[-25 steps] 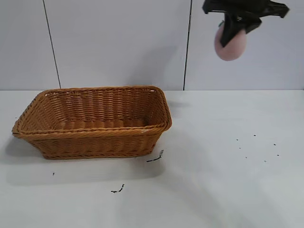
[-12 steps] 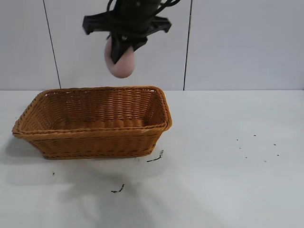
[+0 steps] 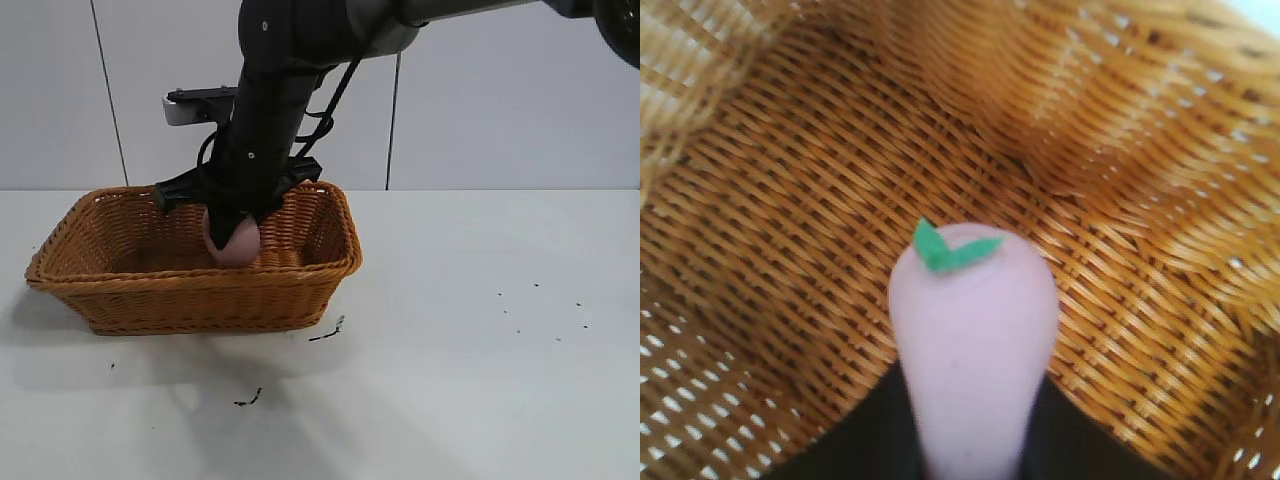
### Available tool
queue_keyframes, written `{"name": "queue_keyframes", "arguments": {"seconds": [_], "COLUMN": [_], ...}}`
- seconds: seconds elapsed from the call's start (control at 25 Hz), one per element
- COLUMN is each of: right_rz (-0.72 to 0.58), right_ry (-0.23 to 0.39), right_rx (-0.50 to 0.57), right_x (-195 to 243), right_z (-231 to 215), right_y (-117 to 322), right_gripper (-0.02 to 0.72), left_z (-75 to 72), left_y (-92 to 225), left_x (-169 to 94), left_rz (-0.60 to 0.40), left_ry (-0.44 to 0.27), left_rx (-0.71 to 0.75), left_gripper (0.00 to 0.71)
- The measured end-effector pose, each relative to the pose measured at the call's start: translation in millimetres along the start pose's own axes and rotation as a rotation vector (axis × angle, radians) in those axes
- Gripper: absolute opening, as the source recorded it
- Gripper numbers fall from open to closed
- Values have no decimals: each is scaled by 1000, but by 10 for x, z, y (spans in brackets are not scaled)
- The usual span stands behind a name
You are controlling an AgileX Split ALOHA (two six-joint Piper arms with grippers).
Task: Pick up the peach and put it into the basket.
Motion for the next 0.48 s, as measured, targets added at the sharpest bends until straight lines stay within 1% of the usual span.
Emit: {"name": "queue_keyframes", "arguments": {"seconds": [0.04,0.08,0.12,0.16,0.32,0.48], "right_rz": [0,1,4,8,29,-19], "right_ry": [1,2,3,2,-4,8], "right_rx": [-1,-2,-3,-4,-6,-11], "right_x": [0,0,0,0,-59,-358], "right_z": [-1,-4,-5,-3,6,-12], "right_y": [0,1,6,13,32,-108], "right_gripper": [527,587,630,656,689,689], "left_z": [0,0,0,0,0,0], "left_y": [0,0,0,0,0,0], "left_x": [0,0,0,0,0,0], "left_rz": [0,0,0,0,0,0], "left_ry": [0,0,0,0,0,0], "left_rx": [0,0,0,0,0,0], "left_gripper": [692,692,692,692,692,692]}}
Point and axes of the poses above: a point on each arm's last joint axis where the gripper is mounted, x pointing out along that axis toward the gripper, z along the wrist's bending axis when the last joint is at zero, y = z × x, the point moved 7 cm from there along x, pointing out along that axis toward the gripper, and after that the axes turned 13 degrees about -x, right-handed, at the moved point
